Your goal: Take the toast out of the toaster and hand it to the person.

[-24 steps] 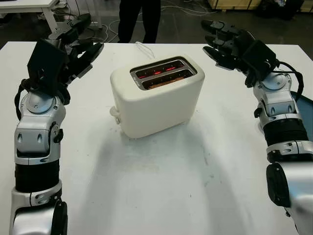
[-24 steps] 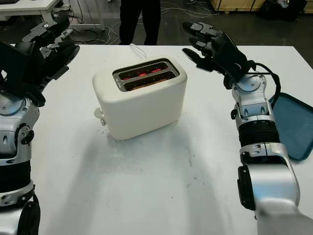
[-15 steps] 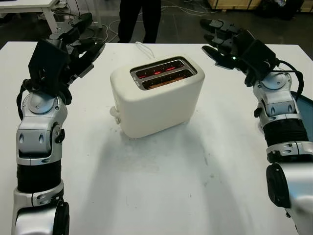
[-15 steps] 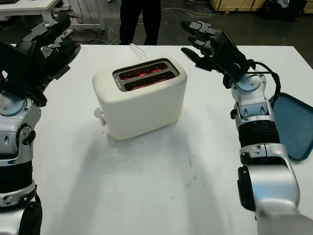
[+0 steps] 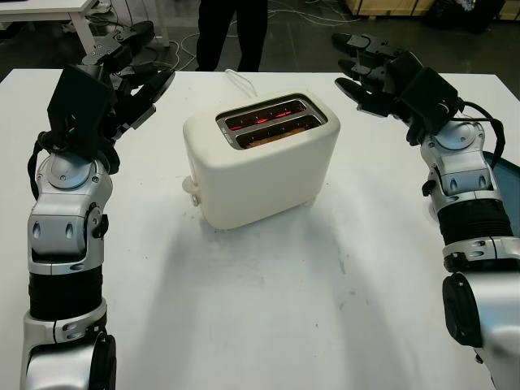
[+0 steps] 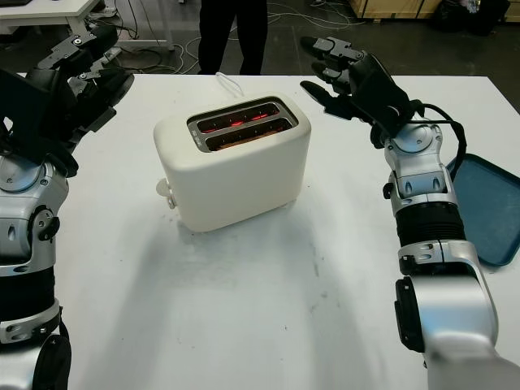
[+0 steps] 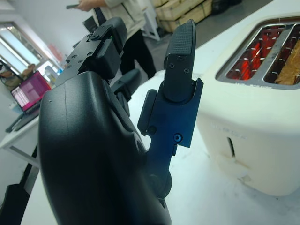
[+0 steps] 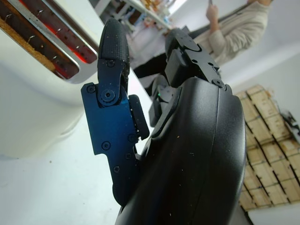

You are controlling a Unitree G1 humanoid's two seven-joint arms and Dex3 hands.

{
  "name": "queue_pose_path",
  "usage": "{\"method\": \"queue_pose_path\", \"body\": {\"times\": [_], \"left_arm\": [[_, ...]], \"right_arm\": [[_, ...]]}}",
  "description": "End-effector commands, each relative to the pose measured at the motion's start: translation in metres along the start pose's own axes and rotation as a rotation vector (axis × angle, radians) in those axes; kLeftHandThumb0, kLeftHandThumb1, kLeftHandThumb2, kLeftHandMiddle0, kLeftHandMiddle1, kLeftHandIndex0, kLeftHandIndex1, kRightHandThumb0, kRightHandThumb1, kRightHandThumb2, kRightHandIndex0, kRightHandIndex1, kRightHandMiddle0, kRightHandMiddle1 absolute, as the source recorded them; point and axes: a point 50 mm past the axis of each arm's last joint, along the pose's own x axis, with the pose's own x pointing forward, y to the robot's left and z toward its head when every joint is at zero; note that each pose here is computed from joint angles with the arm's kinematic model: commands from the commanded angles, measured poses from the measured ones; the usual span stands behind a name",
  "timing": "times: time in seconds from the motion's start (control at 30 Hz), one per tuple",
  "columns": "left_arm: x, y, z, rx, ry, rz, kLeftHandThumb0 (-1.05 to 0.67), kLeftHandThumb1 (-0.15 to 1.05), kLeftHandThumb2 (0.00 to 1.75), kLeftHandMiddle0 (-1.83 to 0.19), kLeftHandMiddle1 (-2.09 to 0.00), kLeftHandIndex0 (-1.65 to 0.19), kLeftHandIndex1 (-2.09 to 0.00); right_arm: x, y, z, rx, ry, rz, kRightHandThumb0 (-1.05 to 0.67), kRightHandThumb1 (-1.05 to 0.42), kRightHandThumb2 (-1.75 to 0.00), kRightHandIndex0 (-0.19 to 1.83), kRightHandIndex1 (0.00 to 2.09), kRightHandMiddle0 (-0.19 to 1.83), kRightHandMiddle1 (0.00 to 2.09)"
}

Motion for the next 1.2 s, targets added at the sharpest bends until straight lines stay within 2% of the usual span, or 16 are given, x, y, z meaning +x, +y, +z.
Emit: {"method": "queue_pose_path", "body": {"times": [0.0,0.8,1.17], "left_arm": [[0.001,0.0003,0.0047,0.0,-0.022,-0.003,-0.51,0.89,0.13,0.0,-1.04,-0.39,-0.19],[-0.0027,0.0015,0.0016,0.009,0.012,0.011,-0.5,0.91,0.1,0.0,-0.98,-0.37,-0.22],[-0.0045,0.0048,-0.0008,0.007,-0.001,-0.002,-0.52,0.91,0.09,0.0,-0.97,-0.35,-0.23]], "right_arm": [[-0.0027,-0.0018,-0.0037,-0.003,0.009,-0.005,-0.62,-0.92,-0.4,0.32,0.04,0.36,0.01],[-0.0036,0.0036,-0.0011,0.032,0.011,0.01,-0.66,-0.92,-0.39,0.32,0.04,0.35,0.0],[-0.0052,0.0027,-0.0018,0.044,-0.018,0.009,-0.66,-0.92,-0.39,0.29,0.02,0.33,0.0]]}}
